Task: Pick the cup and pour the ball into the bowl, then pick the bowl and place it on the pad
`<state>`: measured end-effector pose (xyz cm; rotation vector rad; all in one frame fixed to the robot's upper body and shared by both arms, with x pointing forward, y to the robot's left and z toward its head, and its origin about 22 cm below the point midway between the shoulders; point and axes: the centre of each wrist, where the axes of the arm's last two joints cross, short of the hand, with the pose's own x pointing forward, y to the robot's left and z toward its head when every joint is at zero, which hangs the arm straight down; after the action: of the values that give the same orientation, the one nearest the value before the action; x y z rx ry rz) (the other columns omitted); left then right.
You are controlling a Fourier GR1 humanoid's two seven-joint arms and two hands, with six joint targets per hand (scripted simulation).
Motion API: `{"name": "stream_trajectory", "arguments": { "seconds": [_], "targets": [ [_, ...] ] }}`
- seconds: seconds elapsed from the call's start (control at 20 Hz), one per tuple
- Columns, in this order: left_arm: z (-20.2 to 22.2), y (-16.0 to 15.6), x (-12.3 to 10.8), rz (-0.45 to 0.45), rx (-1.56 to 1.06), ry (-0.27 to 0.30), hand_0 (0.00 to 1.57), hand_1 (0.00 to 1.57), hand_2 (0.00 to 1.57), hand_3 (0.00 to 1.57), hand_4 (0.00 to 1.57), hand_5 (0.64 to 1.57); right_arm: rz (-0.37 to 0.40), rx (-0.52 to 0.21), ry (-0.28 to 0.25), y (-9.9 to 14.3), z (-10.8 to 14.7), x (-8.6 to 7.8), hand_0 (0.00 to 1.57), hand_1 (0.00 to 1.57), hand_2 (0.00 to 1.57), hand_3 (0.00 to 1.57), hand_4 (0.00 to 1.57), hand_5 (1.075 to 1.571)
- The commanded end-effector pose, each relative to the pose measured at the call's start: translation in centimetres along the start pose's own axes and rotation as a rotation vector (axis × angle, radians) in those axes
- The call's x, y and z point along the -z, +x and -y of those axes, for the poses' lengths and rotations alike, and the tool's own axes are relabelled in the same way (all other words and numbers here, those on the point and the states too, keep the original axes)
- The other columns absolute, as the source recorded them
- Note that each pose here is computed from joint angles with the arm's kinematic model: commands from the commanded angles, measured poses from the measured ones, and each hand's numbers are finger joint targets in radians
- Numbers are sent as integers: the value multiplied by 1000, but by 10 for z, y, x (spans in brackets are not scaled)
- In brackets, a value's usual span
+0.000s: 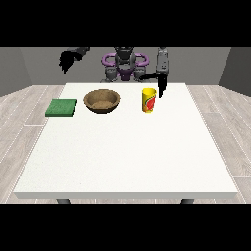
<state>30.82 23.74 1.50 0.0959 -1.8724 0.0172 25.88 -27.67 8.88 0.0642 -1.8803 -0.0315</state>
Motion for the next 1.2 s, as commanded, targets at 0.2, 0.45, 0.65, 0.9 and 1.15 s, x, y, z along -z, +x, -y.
{"name": "stream_trajectory", "arguments": {
  "seconds": [0.2,0.45,0.65,0.9,1.15],
  "targets": [
    [8,-49,3,-85,19,-19,0,0,0,0,138,1433,-51,-17,-23,-9,36,7,0,0,0,0,670,1560],
    [-19,-74,-10,-35,-4,10,0,0,0,0,189,1423,-24,-12,-11,-5,40,4,0,0,0,0,671,1563],
    [14,-80,6,-68,12,34,0,0,0,0,363,1464,-57,-3,21,-12,30,7,0,0,0,0,675,1564],
    [-17,-84,8,5,187,122,1151,1151,1571,1571,1309,1475,69,16,81,17,43,17,0,0,0,121,650,1568],
    [17,-90,6,-50,251,122,1283,1283,1571,1571,1366,1457,-5,14,32,11,68,13,0,0,0,164,642,1568]
  ]
}}
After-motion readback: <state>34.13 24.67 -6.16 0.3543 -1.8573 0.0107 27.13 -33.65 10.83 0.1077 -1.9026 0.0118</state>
